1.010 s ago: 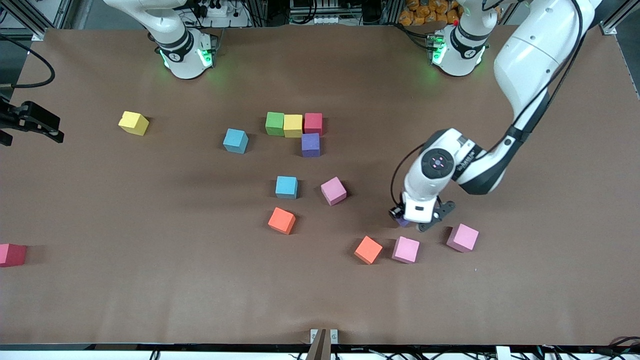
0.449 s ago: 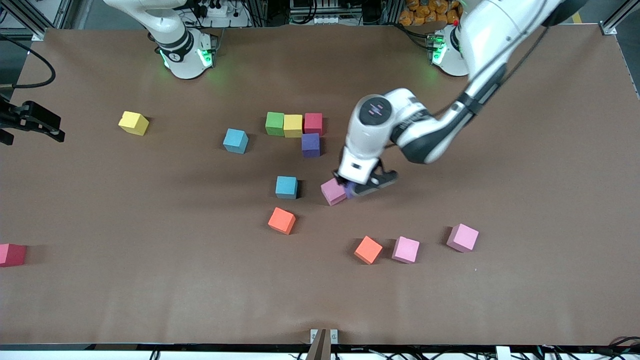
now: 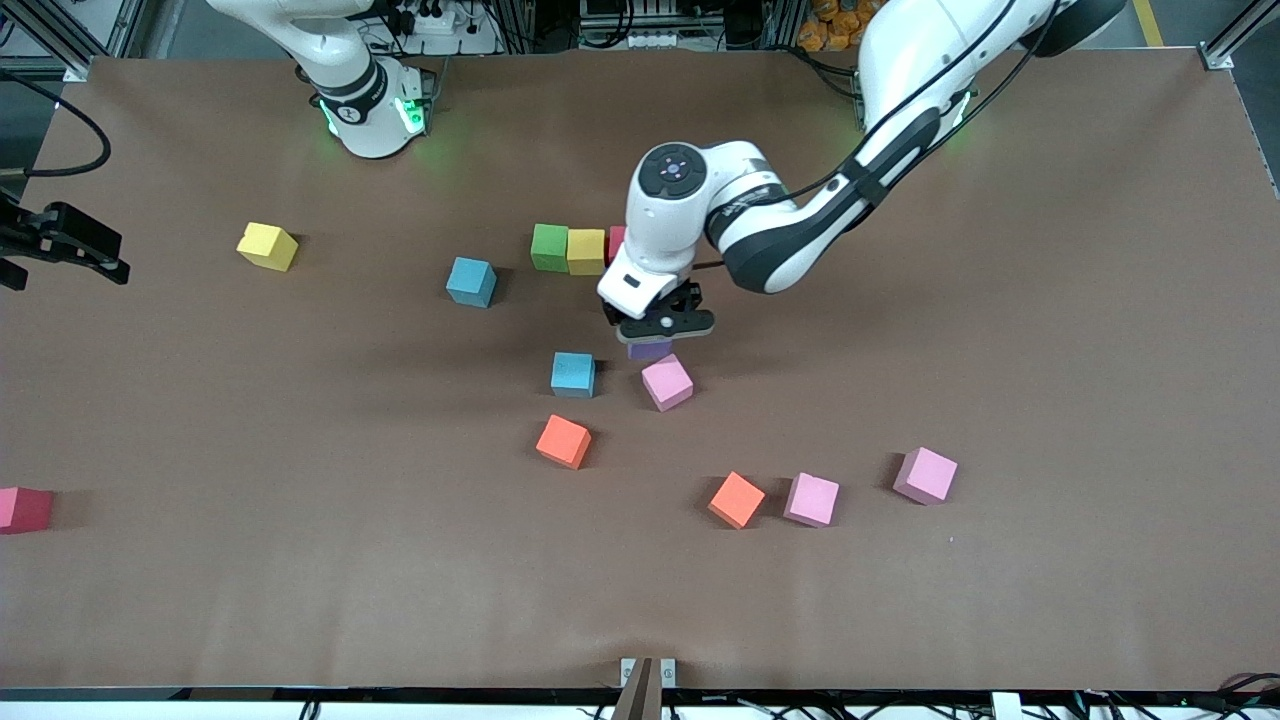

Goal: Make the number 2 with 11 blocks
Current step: 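Carry the purple cube toward the placed purple cube with the left gripper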

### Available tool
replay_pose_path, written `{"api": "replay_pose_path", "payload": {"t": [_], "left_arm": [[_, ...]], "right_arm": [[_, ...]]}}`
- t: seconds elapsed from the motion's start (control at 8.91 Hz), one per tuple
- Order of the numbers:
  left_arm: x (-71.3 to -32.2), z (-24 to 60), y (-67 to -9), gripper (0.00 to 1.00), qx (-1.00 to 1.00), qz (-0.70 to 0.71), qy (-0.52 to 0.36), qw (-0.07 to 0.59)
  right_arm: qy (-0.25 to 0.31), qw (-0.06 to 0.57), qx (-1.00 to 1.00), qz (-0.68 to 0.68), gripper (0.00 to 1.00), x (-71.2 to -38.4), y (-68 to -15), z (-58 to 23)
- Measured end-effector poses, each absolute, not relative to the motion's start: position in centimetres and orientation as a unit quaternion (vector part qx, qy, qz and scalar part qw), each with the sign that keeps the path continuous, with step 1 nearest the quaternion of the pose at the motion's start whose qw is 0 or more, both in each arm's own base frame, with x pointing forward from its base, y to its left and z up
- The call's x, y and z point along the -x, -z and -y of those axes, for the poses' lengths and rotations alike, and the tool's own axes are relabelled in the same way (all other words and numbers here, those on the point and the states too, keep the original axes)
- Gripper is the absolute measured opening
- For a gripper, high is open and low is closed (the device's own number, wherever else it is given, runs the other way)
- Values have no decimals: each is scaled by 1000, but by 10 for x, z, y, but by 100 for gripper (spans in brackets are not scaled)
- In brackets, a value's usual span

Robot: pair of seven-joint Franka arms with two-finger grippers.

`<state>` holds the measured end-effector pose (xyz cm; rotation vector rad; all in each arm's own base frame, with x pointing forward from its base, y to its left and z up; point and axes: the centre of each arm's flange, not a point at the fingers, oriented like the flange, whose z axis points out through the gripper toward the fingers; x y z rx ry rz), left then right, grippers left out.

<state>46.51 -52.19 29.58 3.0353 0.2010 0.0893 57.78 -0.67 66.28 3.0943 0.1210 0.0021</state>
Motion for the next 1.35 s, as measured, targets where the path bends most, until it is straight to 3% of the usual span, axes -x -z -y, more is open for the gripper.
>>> {"api": "replay_pose_path", "payload": {"t": [0.34, 1.35], "left_arm": [[-468, 541, -259, 56, -997, -61, -24, 33], [-454, 559, -227, 56, -998, -51, -9, 22]], "right_arm": [[-1, 22, -999, -39, 100, -578, -663, 7], [-1, 23, -999, -36, 100, -578, -663, 10]]}}
